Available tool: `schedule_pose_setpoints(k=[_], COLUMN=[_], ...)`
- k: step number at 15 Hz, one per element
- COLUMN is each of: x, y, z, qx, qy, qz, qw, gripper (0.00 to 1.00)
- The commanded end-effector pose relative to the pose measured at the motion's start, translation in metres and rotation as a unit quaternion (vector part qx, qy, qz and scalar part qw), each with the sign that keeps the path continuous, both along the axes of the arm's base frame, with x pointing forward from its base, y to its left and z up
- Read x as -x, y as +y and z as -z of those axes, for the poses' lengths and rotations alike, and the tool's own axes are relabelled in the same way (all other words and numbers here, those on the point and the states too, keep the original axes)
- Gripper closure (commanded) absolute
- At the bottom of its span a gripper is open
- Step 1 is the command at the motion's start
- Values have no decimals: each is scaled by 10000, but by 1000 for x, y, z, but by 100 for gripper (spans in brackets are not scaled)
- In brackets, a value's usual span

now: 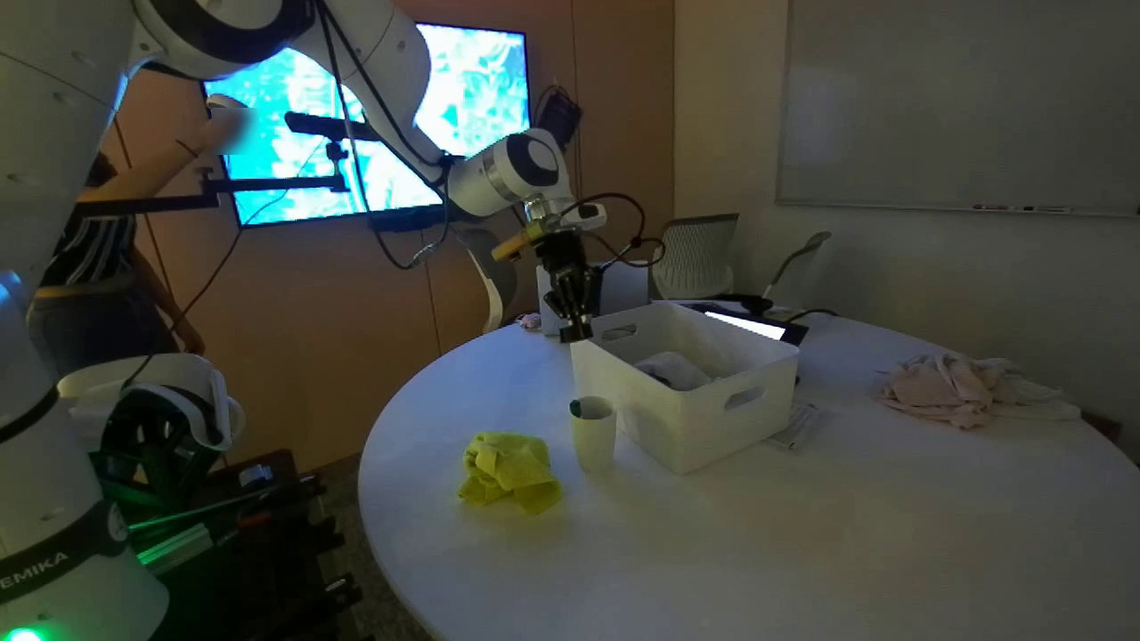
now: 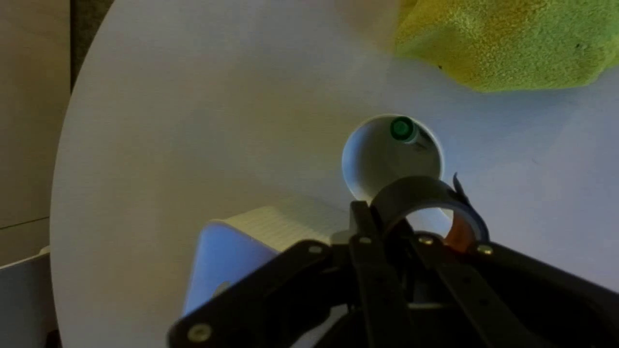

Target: Put each towel in the white box, and each item from the towel in the white mug

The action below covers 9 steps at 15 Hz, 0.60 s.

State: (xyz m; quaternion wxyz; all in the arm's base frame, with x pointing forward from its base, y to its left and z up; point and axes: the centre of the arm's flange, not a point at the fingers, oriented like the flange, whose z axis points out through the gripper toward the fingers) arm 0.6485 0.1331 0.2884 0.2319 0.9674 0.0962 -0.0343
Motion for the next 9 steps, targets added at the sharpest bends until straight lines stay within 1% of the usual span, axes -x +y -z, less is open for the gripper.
schedule_pose_setpoints(k=[1, 4, 9], x=[-5, -5, -7], y=[-17, -27, -39], z=[12, 31, 62], qx=[-156, -215, -271], qy=[82, 197, 224], qz=[-65, -148, -255], qw=[9998, 9995, 9991], gripper=[89, 89, 90])
